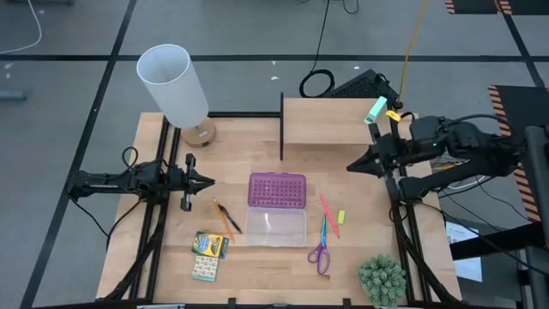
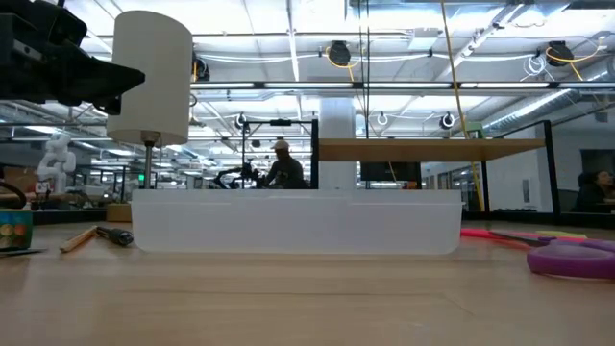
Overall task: Pack school essentials
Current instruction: Put the pink pencil into the violet plastic pencil case
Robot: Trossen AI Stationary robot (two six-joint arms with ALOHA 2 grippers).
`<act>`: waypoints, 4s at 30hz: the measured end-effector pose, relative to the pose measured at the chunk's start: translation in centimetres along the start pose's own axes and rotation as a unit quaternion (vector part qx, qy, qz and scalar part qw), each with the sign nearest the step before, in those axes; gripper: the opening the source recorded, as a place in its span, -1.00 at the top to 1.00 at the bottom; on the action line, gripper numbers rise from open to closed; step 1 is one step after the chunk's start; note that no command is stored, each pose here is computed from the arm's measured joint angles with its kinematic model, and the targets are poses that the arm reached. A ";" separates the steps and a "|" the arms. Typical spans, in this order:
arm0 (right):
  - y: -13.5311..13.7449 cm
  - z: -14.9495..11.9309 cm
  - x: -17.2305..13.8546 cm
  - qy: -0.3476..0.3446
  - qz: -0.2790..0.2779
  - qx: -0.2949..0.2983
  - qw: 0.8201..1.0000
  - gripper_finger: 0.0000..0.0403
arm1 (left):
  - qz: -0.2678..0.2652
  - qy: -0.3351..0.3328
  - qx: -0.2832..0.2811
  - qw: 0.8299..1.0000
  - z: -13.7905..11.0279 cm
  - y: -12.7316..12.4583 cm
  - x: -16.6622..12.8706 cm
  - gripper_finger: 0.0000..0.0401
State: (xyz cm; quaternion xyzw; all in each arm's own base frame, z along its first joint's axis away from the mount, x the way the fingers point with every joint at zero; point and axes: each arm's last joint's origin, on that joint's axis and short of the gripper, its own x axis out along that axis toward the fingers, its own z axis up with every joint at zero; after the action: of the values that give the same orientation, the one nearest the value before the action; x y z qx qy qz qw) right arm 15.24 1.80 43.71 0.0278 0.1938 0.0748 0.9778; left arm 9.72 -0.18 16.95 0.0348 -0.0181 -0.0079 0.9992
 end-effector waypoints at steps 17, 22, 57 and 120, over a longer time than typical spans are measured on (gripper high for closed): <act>0.0 0.2 0.6 -0.003 -0.002 0.009 1.000 1.00 | -0.019 -0.027 -0.133 0.991 4.7 0.0 -0.5 0.84; 0.0 0.3 0.6 -0.005 -0.002 0.009 1.000 1.00 | -0.032 -0.007 -0.133 0.991 9.2 0.1 -0.2 0.84; -0.5 -3.0 4.0 0.037 -0.027 0.089 0.995 1.00 | -0.060 0.259 -0.022 0.964 25.2 -5.4 10.0 0.84; 10.6 -19.8 18.0 0.371 -0.253 0.154 0.880 0.19 | -0.014 0.280 0.111 0.954 17.4 -5.6 11.5 0.84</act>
State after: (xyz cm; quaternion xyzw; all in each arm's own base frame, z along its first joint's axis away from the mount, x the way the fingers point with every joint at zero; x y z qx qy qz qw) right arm 22.69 15.61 19.53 0.0985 0.5521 -0.2006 0.8033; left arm 20.48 -7.21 34.32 0.1463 0.2617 -0.0100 0.9539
